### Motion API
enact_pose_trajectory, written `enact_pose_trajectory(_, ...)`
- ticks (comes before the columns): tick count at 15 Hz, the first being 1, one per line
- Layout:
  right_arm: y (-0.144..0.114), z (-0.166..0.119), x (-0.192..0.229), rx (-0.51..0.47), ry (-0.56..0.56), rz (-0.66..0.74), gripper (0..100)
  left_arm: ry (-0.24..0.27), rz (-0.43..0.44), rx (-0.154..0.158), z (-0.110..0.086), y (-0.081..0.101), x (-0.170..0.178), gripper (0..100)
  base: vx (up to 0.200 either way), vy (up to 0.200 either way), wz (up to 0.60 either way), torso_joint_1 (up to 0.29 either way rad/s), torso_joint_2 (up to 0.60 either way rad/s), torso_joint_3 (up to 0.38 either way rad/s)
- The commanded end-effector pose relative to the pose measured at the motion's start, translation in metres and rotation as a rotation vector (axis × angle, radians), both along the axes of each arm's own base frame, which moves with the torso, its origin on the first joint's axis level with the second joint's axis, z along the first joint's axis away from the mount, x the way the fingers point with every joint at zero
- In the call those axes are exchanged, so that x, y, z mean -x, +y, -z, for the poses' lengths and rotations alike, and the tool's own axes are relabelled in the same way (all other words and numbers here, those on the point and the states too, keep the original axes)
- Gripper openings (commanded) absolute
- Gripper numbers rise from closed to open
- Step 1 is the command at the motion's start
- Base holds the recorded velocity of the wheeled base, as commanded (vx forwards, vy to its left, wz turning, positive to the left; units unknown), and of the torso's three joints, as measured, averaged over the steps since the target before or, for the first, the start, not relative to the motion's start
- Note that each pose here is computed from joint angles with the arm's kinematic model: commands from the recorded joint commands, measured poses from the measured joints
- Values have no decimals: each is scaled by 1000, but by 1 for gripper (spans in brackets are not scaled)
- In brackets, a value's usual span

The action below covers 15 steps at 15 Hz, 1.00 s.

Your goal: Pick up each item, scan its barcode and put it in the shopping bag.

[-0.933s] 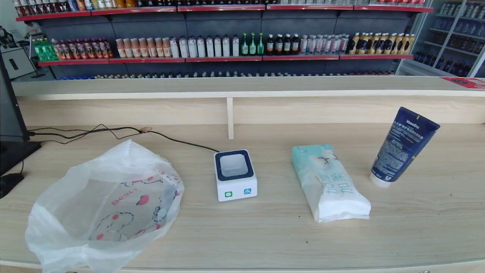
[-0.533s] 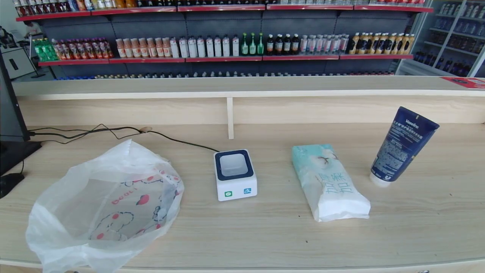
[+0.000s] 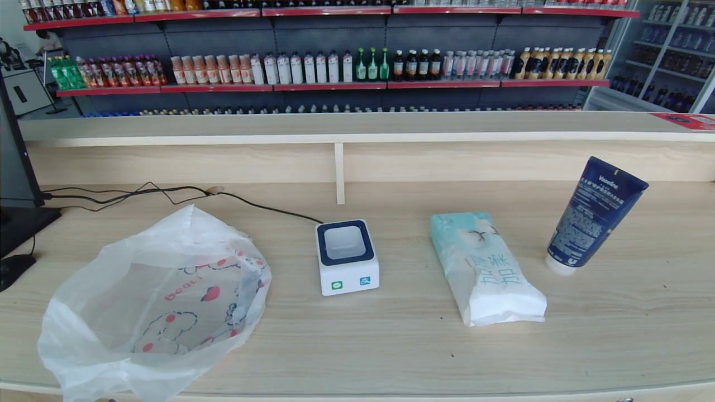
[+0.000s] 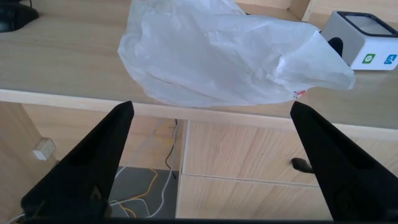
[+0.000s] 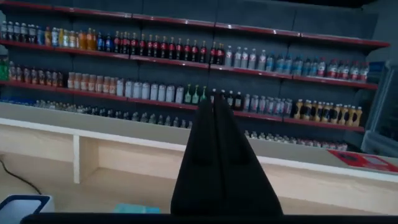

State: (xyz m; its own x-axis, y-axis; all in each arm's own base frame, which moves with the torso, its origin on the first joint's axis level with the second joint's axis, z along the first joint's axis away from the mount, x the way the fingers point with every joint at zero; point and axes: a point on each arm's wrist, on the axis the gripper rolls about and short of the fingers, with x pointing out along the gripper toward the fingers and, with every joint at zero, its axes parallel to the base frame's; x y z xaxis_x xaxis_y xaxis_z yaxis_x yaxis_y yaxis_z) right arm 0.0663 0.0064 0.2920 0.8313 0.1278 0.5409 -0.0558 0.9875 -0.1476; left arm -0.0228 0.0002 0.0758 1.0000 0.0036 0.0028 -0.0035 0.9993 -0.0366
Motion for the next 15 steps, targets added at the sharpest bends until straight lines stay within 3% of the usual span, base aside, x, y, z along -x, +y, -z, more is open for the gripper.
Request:
enact_pose_trajectory(1, 4, 12, -40, 19, 120, -10, 0, 1, -1, 0, 0, 0, 0, 100, 0, 0, 0, 0, 0, 0)
enact_pose_trajectory(6, 15, 21, -73, 38, 199, -60, 0, 0, -1, -1, 0, 0, 0, 100, 0, 0, 0, 0, 0, 0)
enact_pose_trajectory(10, 29, 26, -119, 31, 130, -102, 0, 0, -1, 0, 0, 0, 0, 100, 0, 0, 0, 0, 0, 0)
enact_pose_trajectory(11, 36, 40, -137, 29, 123, -118, 0, 0, -1, 0, 0, 0, 0, 100, 0, 0, 0, 0, 0, 0)
enact_pose_trajectory(13, 57, 50, -148, 17, 145, -243, 0, 0, -1, 0, 0, 0, 0, 100, 0, 0, 0, 0, 0, 0)
enact_pose_trajectory(15, 71, 60, -143, -33, 243, -352, 0, 1, -1, 0, 0, 0, 0, 100, 0, 0, 0, 0, 0, 0)
